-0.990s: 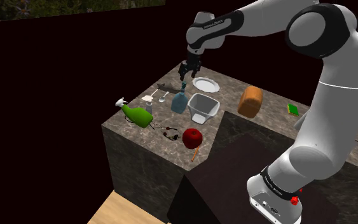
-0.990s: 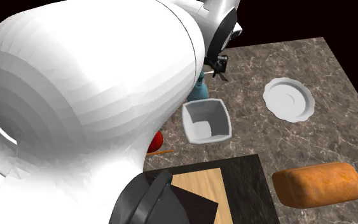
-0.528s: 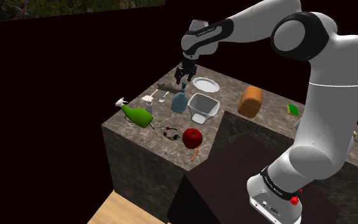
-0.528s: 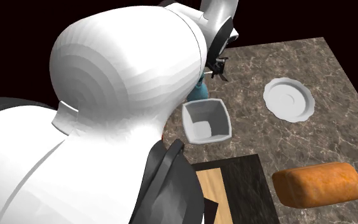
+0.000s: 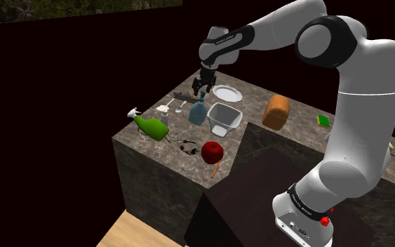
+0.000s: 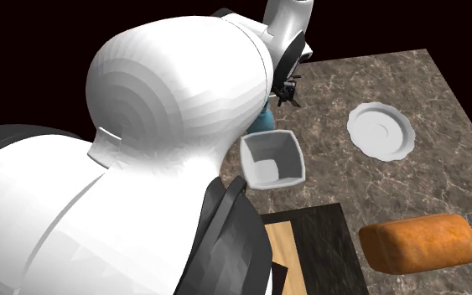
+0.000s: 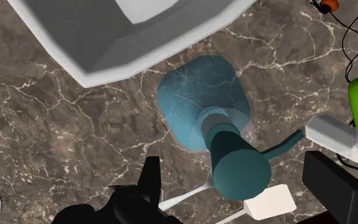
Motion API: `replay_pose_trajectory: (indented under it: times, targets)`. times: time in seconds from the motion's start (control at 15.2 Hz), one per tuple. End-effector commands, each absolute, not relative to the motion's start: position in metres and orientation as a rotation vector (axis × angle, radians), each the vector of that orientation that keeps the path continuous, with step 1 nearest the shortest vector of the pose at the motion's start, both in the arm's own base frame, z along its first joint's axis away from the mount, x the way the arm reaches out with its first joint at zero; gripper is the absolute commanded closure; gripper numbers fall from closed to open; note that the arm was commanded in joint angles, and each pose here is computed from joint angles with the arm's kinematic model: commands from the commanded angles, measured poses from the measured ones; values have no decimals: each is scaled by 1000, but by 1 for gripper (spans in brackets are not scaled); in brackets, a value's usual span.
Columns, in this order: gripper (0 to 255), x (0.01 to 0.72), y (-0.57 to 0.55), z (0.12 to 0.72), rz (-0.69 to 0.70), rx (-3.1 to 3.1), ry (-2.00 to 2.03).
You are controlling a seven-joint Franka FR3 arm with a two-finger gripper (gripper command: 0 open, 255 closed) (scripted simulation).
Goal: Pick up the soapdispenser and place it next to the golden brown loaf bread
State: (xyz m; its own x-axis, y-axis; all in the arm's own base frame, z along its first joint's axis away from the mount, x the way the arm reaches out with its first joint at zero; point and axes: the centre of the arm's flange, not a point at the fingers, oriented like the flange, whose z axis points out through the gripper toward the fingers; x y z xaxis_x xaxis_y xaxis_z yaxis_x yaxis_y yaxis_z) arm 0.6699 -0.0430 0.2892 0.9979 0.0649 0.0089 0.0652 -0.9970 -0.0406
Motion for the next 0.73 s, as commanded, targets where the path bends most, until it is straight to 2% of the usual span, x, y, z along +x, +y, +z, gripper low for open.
replay_pose_trajectory:
  times: [0.0,0.07,0.13,0.66]
  targets:
    - [0,670,-43,289,-12,-3099,-101]
    - [0,670,-43,289,-12,-3099,-101]
    - [255,670,-43,289,-12,-3099,-101]
    - [255,670,-43,289,-12,-3099,-101]
